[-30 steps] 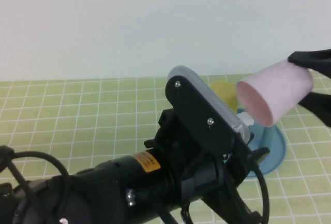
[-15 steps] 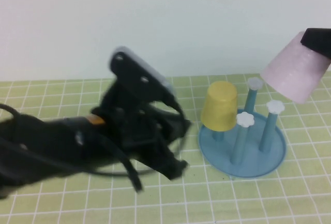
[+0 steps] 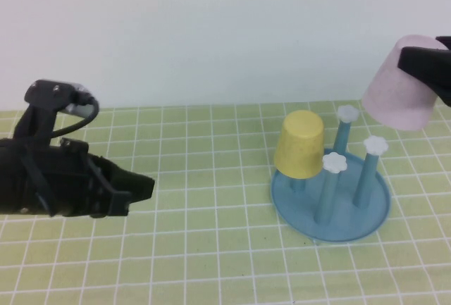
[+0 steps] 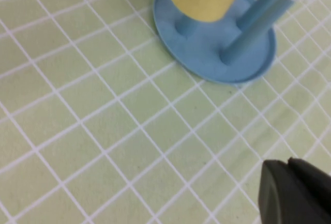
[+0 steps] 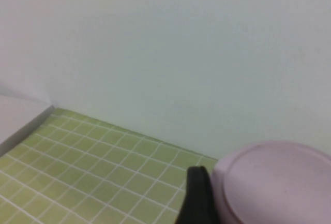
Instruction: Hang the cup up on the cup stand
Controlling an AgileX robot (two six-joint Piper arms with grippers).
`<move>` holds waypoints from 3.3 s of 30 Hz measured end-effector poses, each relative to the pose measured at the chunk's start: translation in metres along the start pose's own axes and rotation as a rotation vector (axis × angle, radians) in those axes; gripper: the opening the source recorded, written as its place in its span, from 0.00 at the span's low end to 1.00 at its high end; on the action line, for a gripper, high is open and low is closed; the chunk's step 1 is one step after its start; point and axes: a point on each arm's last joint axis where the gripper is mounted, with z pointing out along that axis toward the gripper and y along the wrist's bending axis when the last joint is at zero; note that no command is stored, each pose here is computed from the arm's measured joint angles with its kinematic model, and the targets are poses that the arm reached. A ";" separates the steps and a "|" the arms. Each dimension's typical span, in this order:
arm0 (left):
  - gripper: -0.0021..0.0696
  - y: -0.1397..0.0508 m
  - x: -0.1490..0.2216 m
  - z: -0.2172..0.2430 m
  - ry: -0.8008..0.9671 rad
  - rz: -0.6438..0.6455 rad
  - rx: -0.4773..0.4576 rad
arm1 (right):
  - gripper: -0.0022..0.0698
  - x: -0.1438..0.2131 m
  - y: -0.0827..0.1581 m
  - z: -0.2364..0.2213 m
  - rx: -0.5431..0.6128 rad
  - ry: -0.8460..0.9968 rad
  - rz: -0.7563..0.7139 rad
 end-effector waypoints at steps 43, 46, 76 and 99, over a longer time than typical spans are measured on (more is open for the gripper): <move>0.03 -0.040 0.001 -0.056 -0.142 0.028 -0.091 | 0.77 0.055 -0.073 0.114 -0.135 0.153 -0.066; 0.03 -0.040 0.001 -0.056 -0.142 0.027 -0.091 | 0.77 0.054 -0.071 0.114 -0.159 0.145 -0.064; 0.03 -0.040 0.001 -0.056 -0.139 0.027 -0.088 | 0.96 0.054 -0.070 0.114 -0.166 0.145 -0.024; 0.03 -0.096 0.037 -0.127 -0.311 0.237 -0.285 | 0.04 -0.020 -0.019 0.062 -0.206 0.056 -0.256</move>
